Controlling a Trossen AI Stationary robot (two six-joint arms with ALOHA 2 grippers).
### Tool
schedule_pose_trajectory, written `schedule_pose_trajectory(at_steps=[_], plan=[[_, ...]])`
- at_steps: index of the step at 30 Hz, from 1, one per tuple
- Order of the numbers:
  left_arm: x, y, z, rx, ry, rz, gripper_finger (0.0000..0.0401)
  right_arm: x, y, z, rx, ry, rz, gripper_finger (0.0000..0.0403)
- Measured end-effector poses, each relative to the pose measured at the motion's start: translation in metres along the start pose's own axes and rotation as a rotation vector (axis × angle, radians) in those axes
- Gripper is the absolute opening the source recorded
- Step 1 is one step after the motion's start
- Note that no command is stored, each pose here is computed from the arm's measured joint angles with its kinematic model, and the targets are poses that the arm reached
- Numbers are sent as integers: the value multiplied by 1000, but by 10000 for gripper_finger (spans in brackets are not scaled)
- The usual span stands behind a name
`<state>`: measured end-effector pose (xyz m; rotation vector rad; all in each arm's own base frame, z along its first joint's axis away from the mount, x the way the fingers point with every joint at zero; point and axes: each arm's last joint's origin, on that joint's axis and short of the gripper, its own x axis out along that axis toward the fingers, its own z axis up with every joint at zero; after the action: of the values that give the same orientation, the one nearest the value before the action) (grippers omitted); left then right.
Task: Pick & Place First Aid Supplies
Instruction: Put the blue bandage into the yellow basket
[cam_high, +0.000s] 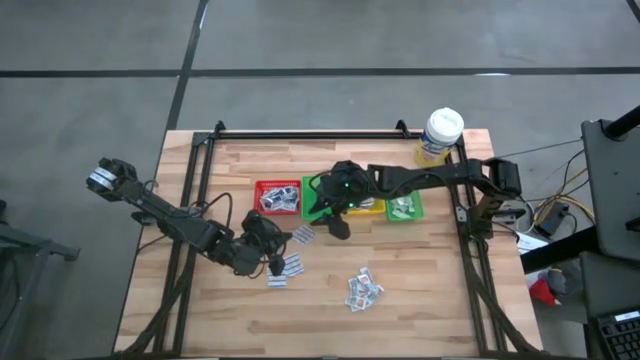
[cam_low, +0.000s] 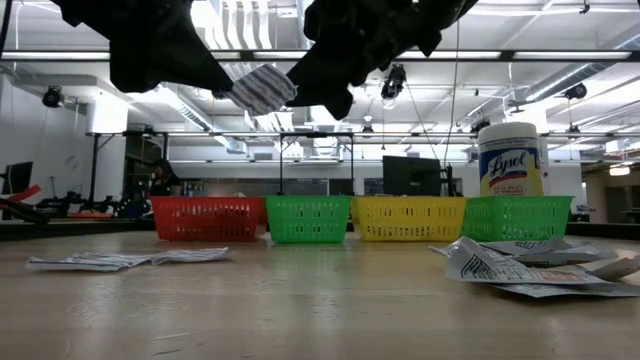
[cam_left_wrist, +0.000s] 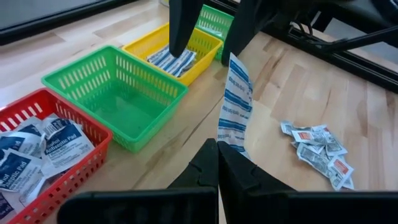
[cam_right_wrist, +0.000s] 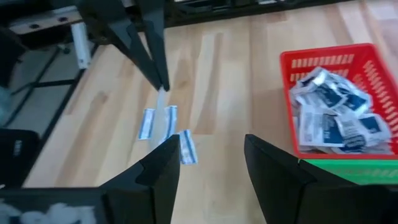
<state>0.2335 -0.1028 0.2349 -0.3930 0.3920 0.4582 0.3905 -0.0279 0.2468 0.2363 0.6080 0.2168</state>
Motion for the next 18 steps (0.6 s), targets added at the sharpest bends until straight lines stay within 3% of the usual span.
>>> schedule_pose_trajectory(at_steps=[5, 18], plan=[[0, 0, 1, -7, -17, 9, 0, 3, 6, -1, -14, -1, -49, 171], [0, 0, 1, -8, -26, 17, 0, 13, 5, 2, -18, 12, -47, 154]])
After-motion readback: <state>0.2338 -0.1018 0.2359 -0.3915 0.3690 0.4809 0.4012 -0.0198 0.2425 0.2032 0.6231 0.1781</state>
